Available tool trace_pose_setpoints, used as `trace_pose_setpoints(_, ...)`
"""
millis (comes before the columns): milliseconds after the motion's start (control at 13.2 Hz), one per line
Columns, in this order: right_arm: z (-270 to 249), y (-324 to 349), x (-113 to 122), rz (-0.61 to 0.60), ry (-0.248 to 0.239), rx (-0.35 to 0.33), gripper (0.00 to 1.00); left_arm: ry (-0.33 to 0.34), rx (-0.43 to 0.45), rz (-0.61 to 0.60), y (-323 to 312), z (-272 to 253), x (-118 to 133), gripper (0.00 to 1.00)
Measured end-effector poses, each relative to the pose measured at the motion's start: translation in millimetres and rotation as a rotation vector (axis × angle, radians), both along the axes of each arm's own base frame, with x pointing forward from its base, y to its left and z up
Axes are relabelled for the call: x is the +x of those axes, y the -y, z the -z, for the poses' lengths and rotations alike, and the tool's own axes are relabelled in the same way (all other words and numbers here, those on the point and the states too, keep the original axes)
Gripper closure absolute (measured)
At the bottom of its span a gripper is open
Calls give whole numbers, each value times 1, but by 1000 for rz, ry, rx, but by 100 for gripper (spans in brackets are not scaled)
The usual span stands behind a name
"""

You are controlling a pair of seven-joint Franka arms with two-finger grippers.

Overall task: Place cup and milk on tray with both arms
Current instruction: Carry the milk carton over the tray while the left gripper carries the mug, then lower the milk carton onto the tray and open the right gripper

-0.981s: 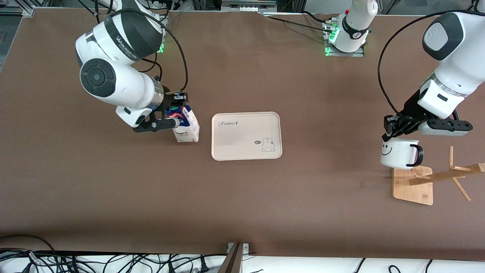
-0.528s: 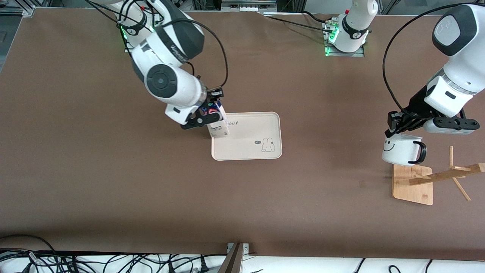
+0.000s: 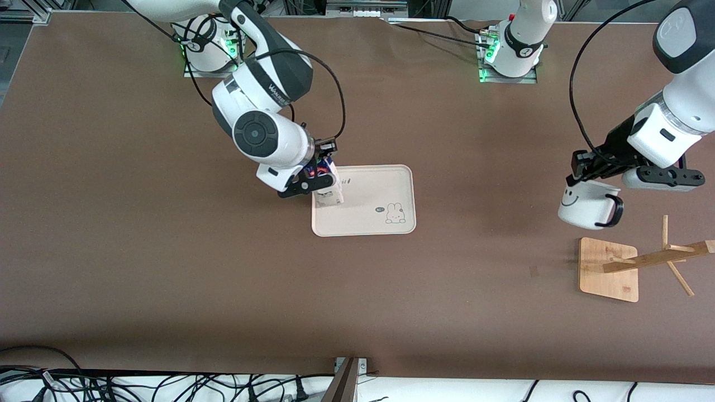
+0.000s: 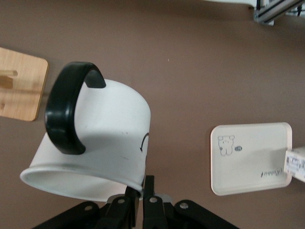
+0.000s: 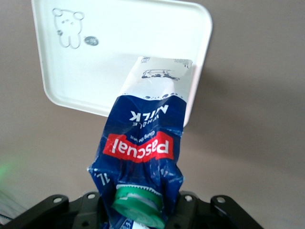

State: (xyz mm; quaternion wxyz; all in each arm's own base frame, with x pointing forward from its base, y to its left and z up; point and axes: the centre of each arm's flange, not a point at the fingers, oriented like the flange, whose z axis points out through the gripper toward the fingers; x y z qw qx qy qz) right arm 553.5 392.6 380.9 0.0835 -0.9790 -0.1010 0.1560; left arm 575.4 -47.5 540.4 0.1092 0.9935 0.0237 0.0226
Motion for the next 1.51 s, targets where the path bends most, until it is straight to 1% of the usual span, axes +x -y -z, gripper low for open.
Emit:
trace_pose_setpoints(151, 1, 18, 10, 25, -17, -4, 61, -134, 0, 58, 14, -7, -16, 93)
trace_pose_setpoints(226, 2, 20, 11, 31, -27, 1, 61, -177, 2, 89, 25, -9, -23, 93)
trace_pose_setpoints(377, 6, 11, 5, 28, -44, 3, 61, -236, 7, 131, 41, -8, -33, 93)
trace_pose_setpoints(604, 14, -9, -9, 26, -61, -11, 61, -316, 14, 171, 55, -2, -45, 93)
trace_pose_setpoints(679, 18, -11, -10, 25, -66, -14, 61, -334, 20, 174, 65, -1, -48, 93)
trace_pose_setpoints(830, 27, -15, -11, 22, -74, -14, 61, -359, 31, 141, 77, 2, -51, 93)
trace_pose_setpoints(1057, 37, -21, -9, 23, -74, -6, 61, -425, 31, 87, 84, 28, -42, 93)
trace_pose_setpoints(1283, 38, -24, 7, 41, -54, 22, 61, -480, 17, 35, 100, 57, -16, 93)
trace_pose_setpoints(1509, 44, -26, 20, 54, -47, 42, 61, -522, 2, -7, 105, 79, 5, 93)
